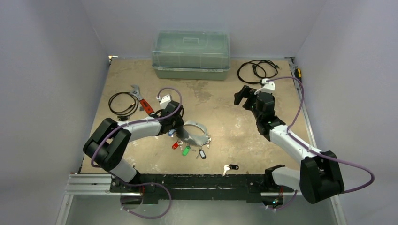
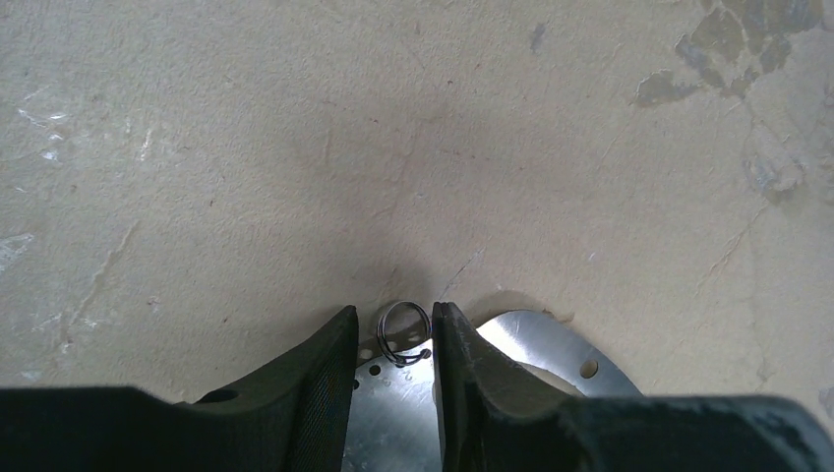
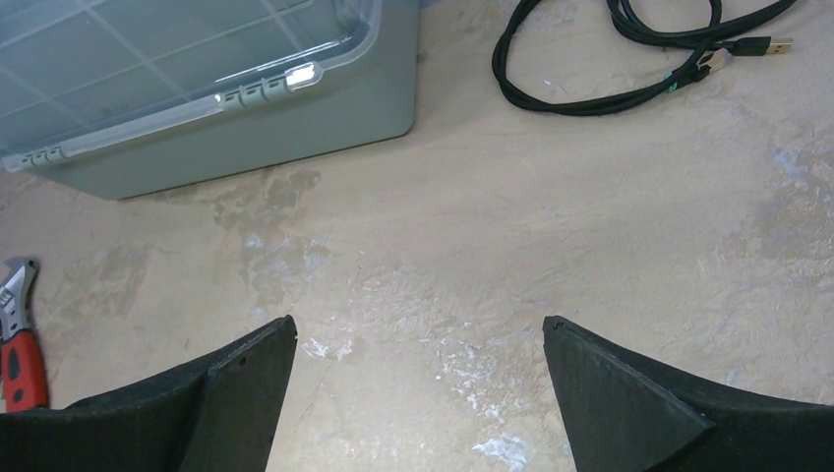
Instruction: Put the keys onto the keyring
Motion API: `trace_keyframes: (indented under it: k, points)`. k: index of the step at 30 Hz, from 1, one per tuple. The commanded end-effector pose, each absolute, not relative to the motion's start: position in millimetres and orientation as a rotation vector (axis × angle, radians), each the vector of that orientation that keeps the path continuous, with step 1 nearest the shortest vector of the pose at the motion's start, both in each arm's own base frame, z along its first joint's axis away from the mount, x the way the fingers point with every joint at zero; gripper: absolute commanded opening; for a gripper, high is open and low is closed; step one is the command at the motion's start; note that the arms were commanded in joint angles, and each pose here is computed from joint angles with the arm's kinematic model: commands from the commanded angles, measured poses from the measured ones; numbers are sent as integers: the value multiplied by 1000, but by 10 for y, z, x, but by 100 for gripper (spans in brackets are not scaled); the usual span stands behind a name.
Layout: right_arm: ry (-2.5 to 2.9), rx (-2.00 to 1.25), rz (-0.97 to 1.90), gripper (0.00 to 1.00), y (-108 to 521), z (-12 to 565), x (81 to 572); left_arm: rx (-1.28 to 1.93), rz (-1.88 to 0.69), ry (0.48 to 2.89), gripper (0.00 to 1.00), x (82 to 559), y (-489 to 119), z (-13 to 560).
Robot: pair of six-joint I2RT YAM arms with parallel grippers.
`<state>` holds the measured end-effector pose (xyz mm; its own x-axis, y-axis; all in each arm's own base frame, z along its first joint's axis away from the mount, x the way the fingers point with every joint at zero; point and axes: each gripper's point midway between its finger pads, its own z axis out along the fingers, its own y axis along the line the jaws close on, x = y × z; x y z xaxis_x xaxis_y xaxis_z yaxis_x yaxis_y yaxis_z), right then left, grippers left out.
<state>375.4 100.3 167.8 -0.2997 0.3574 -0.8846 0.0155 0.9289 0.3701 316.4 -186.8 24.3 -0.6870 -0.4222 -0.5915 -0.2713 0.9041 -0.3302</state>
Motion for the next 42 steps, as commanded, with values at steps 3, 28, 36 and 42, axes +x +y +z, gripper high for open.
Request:
trace_keyframes:
  k: [3, 28, 36, 42]
  points:
    - [1817, 270, 366, 99, 1037, 1783, 3802, -536, -313, 2361, 31, 3170, -1875, 185]
    - [1866, 255, 365, 99, 1085, 1648, 3850, -445, -433, 2272, 0, 3191, -1952, 381]
    - [1857, 246, 345, 99, 1054, 1668, 3841, -303, -464, 2198, 0, 3224, -1978, 676]
    - [1835, 195, 376, 99, 1115, 1728, 3822, -212, -460, 2137, 0, 3230, -1948, 912]
